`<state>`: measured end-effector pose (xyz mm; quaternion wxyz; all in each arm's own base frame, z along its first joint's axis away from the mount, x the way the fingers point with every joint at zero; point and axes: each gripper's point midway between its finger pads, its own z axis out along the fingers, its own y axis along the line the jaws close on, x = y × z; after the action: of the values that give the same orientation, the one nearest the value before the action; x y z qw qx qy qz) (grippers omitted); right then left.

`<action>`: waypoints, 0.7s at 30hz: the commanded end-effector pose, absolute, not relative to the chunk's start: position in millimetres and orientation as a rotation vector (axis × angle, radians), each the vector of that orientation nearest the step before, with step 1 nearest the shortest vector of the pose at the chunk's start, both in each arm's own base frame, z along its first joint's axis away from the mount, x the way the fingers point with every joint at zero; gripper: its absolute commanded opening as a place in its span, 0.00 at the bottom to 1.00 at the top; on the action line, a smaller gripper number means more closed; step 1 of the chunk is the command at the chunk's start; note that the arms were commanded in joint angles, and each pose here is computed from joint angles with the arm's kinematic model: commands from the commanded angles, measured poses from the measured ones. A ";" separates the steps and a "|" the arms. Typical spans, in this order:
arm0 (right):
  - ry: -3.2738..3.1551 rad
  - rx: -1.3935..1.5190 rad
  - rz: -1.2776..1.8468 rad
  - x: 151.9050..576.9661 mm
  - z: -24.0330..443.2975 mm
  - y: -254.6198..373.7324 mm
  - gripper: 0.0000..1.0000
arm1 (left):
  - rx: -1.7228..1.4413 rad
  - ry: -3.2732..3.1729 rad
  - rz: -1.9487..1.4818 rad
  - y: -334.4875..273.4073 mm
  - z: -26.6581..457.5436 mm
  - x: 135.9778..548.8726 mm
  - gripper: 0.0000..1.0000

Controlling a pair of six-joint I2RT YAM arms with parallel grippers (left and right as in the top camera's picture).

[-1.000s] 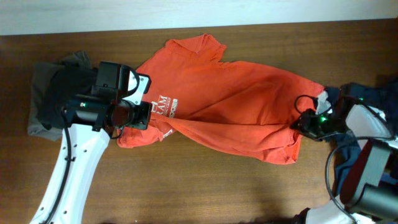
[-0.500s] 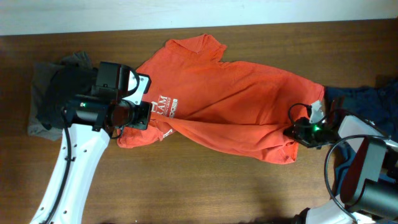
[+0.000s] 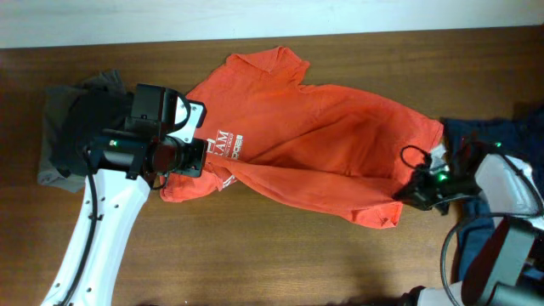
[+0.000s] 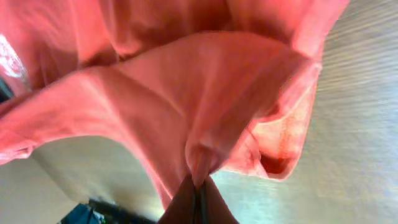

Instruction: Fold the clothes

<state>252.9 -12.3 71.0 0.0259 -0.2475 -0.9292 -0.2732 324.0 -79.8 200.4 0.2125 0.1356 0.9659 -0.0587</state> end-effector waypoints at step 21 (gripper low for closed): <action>-3.029 -0.591 -0.463 256.7 146.2 -55.6 0.04 | 0.357 2.633 0.009 -57.6 218.4 323.8 0.00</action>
<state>247.5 -80.8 130.7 0.0373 -0.2627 -0.9614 -0.0731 326.4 -60.7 199.3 0.2133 0.1241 0.9691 -0.0041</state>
